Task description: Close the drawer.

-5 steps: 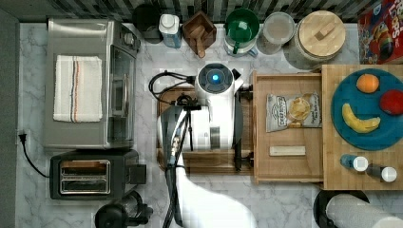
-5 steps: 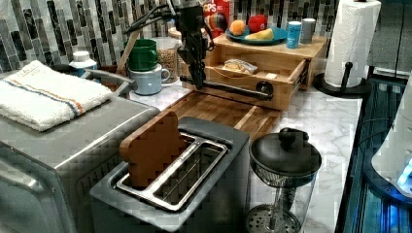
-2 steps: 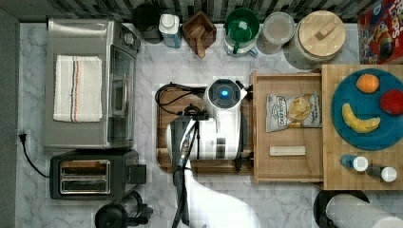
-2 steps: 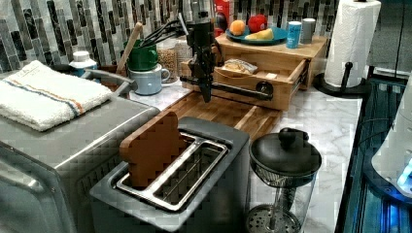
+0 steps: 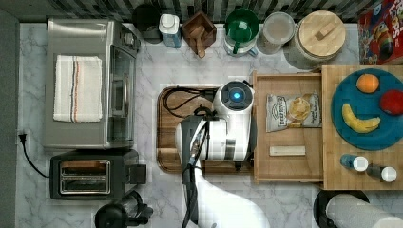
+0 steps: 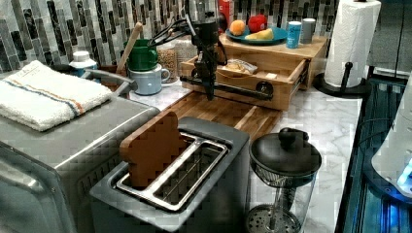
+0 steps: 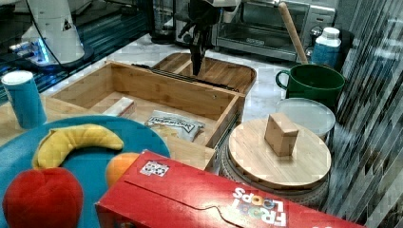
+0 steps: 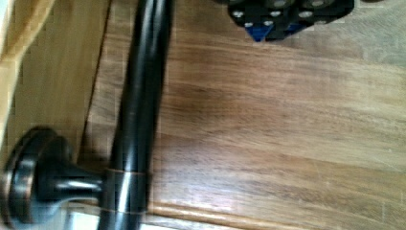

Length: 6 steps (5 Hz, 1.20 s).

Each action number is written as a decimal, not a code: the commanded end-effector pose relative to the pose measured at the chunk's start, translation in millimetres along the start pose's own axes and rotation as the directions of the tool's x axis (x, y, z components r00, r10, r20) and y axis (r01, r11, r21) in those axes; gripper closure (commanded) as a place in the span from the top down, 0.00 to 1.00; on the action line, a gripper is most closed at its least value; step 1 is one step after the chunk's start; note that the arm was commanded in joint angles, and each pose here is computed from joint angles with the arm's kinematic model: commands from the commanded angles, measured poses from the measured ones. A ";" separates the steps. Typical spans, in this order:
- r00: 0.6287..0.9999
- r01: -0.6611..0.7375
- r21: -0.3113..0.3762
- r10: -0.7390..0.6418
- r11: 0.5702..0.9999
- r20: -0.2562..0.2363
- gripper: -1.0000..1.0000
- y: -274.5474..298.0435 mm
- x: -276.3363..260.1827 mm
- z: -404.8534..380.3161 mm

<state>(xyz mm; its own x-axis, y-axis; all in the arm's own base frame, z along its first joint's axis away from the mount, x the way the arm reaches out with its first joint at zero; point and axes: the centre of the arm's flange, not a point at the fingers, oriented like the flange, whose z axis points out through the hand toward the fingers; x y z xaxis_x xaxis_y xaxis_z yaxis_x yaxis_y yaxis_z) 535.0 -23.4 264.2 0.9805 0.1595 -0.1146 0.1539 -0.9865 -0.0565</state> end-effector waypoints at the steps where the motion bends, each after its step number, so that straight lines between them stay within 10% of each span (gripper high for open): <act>1: 0.999 0.018 0.046 -0.016 0.999 -0.047 0.00 63.5 -4.7 -7.9; 6: 0.993 0.093 -0.003 -0.093 0.996 -0.069 0.00 251.7 -49.3 -15.2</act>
<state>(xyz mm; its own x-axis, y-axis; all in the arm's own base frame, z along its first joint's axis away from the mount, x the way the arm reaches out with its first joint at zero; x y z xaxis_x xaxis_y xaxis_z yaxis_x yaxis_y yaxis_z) 539.4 -152.1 250.8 0.9375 0.3412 -0.0683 0.3295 -0.9336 -0.1404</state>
